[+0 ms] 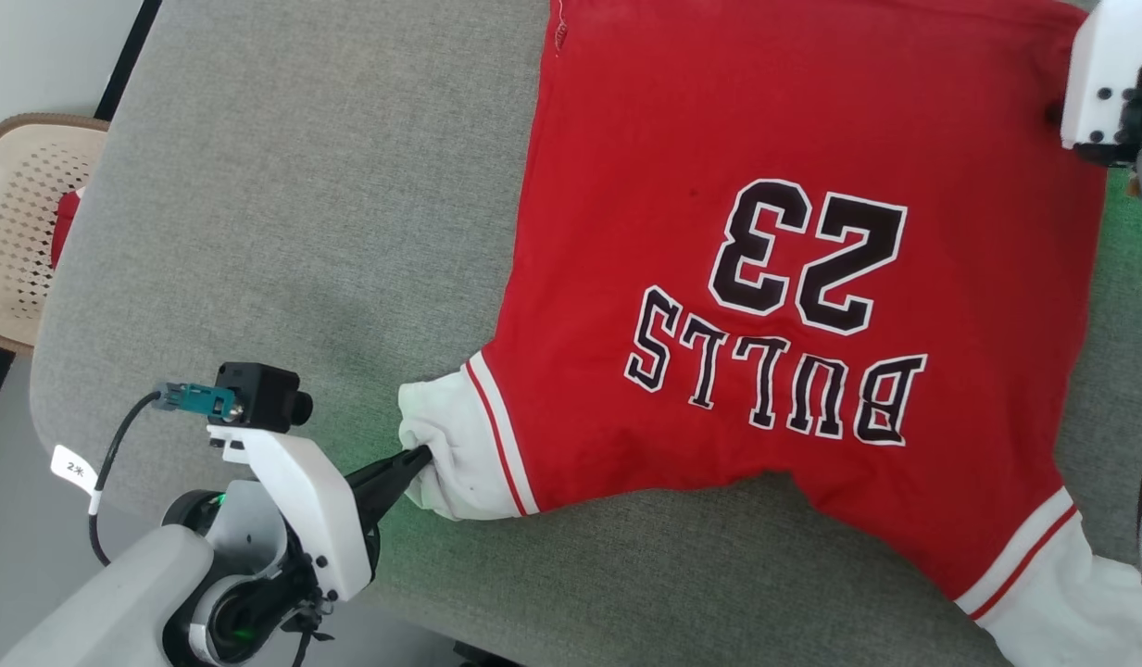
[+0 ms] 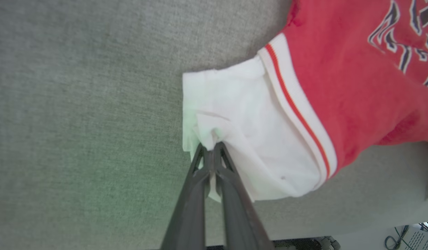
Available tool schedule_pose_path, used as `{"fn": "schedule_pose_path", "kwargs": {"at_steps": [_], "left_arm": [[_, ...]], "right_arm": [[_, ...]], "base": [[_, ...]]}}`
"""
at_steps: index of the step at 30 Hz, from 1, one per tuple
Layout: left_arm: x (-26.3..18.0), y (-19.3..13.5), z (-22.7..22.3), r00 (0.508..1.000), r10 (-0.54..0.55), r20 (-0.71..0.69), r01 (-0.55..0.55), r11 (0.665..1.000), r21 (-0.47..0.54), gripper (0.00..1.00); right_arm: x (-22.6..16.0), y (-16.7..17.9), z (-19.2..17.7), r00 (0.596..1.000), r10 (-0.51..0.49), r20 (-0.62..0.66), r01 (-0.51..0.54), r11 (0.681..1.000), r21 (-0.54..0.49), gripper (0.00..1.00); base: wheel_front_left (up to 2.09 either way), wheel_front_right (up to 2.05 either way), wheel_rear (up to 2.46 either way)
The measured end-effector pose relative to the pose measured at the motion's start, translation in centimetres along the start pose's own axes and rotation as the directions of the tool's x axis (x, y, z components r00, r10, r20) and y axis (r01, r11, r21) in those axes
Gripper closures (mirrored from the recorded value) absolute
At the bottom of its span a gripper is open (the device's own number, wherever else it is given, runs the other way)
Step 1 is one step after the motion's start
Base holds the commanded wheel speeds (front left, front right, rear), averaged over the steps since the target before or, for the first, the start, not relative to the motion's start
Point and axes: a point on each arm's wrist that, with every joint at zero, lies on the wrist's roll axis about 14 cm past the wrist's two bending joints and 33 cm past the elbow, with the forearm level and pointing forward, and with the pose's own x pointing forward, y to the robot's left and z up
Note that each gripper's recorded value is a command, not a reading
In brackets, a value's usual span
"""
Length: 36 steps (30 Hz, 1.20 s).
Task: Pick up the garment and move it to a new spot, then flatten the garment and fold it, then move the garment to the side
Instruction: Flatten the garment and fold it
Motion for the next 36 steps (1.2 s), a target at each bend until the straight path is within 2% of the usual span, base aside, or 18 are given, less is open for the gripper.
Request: {"fn": "schedule_pose_path", "kwargs": {"at_steps": [8,16,20,26,32,36], "left_arm": [[-0.2,0.5,1.9,0.999,0.008,0.054,-0.009,1.000,0.030,1.00],[-0.8,0.3,3.0,0.997,0.009,0.081,-0.015,0.998,0.067,1.00],[-0.9,-0.7,3.2,0.997,-0.016,0.081,0.008,0.995,0.096,1.00],[-0.9,-2.6,3.8,0.994,-0.058,0.090,0.046,0.990,0.131,1.00],[-1.1,-3.8,4.2,0.992,-0.089,0.092,0.073,0.985,0.158,1.00],[-1.0,-3.9,4.0,0.992,-0.092,0.084,0.078,0.984,0.157,1.00]], "right_arm": [[-1.3,0.9,0.3,0.996,-0.020,0.082,0.027,0.995,-0.094,1.00],[-4.5,1.7,-2.1,0.992,0.022,0.122,-0.001,0.985,-0.170,1.00],[-6.8,0.8,-4.7,0.991,0.050,0.121,-0.027,0.983,-0.180,1.00],[-10.9,-1.1,-10.9,0.992,0.090,0.084,-0.076,0.984,-0.161,1.00],[-14.0,-1.2,-18.1,0.992,0.122,0.013,-0.121,0.989,-0.082,1.00],[-13.9,-0.7,-21.4,0.990,0.141,-0.014,-0.141,0.990,0.005,1.00]], "base": [[0.00,0.00,0.00],[0.00,0.00,0.00],[0.00,0.00,0.00],[0.00,0.00,0.00],[0.00,0.00,0.00],[0.00,0.00,0.00]]}}
